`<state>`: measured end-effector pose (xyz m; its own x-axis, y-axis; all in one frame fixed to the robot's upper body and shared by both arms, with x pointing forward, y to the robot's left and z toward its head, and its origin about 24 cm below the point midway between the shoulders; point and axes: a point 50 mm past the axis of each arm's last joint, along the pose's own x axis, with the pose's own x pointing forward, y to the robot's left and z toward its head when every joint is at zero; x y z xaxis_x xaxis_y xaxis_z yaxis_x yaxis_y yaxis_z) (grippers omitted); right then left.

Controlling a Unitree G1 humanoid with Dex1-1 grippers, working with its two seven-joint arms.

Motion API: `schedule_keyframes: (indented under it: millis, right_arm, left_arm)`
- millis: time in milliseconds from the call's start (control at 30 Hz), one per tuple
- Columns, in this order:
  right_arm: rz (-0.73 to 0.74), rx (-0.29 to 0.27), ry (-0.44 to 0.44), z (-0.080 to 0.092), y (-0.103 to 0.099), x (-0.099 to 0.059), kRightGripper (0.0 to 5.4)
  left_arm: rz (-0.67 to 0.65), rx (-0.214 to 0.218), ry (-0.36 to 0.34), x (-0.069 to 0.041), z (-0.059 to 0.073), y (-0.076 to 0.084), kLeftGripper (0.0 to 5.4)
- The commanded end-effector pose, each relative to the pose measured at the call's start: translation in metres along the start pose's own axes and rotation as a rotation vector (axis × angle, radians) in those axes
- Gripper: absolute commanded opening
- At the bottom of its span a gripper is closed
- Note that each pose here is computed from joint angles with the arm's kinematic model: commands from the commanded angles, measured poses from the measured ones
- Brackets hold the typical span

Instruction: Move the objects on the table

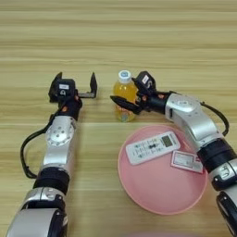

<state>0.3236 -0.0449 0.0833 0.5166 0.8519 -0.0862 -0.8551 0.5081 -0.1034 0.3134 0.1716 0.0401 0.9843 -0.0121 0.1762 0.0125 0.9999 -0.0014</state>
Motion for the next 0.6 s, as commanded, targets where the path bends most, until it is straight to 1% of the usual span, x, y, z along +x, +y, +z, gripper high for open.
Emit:
schedule_keyframes:
  millis: [33,133,267,467,600]
  right_arm:
    - [0.014,-0.026,-0.049,0.016,0.000,0.003,3.52]
    - [0.017,-0.030,-0.064,0.020,0.000,0.003,3.52]
    - [0.012,-0.042,-0.099,0.031,-0.004,-0.002,3.52]
    - [-0.034,-0.060,-0.124,0.045,-0.020,-0.012,3.52]
    - [-0.070,-0.069,-0.131,0.051,-0.032,-0.020,3.52]
  left_arm:
    - [-0.014,0.007,-0.016,0.001,0.002,-0.003,5.40]
    - [-0.012,0.003,-0.026,0.001,0.004,-0.003,5.40]
    - [-0.015,-0.008,-0.048,0.000,0.007,-0.003,5.40]
    - [-0.042,-0.038,-0.092,-0.002,0.013,-0.006,5.40]
    - [-0.085,-0.053,-0.145,-0.005,0.023,-0.010,5.40]
